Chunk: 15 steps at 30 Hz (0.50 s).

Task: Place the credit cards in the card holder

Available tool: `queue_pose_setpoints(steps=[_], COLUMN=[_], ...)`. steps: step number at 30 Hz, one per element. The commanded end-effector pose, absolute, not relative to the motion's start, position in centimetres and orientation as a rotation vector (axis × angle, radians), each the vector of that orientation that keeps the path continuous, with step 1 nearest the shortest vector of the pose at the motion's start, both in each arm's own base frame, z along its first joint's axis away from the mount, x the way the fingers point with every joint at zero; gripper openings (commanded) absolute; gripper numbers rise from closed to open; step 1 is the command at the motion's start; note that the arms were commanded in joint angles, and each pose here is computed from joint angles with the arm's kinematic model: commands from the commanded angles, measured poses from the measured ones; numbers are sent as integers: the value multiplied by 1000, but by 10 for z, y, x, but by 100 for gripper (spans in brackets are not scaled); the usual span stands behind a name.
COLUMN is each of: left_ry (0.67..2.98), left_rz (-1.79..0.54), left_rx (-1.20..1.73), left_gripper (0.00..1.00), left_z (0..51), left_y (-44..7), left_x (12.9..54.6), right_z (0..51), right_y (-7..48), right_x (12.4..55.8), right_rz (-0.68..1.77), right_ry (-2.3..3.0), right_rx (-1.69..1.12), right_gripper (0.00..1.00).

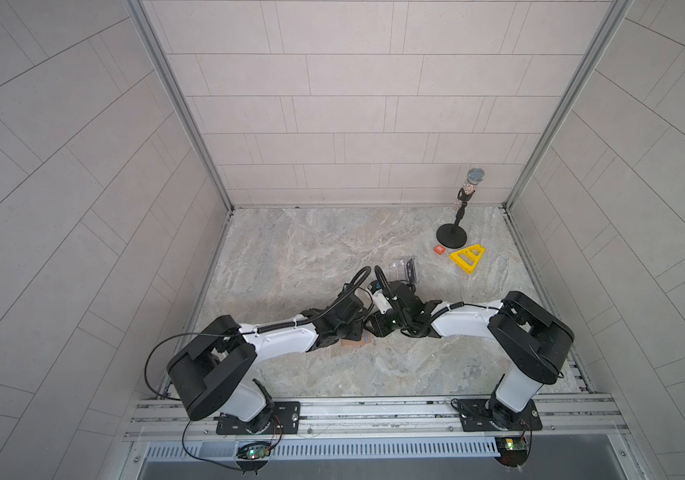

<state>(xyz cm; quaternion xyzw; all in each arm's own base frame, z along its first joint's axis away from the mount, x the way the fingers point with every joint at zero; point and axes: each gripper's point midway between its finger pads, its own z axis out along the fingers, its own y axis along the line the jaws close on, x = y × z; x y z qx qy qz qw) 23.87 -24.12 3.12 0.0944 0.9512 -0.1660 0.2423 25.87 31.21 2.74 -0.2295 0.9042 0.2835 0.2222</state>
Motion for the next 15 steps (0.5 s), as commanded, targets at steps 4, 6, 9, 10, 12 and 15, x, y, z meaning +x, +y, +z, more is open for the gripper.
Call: queue_pose_setpoints(steps=[4,6,9,10,12,15], left_ry=[2696,2695,2686,2681,2672,2656], left_rz=[-281,-279,-275,-275,-278,-301], left_rx=[238,233,226,226,226,225], left_gripper=[31,31,31,32,34,37], left_z=[9,10,12,13,16,22], left_y=[-208,-207,-206,-206,-206,-208], left_x=[223,224,225,225,226,226], right_z=[-31,-29,-28,-28,-29,-30], right_y=[280,283,287,287,288,288], right_x=[204,204,204,205,205,205], right_rz=[740,773,793,795,796,796], right_ry=[2803,2799,2795,2796,2804,2810], right_rx=[-631,-627,-619,-620,-616,-607], right_gripper=[48,48,48,48,48,48])
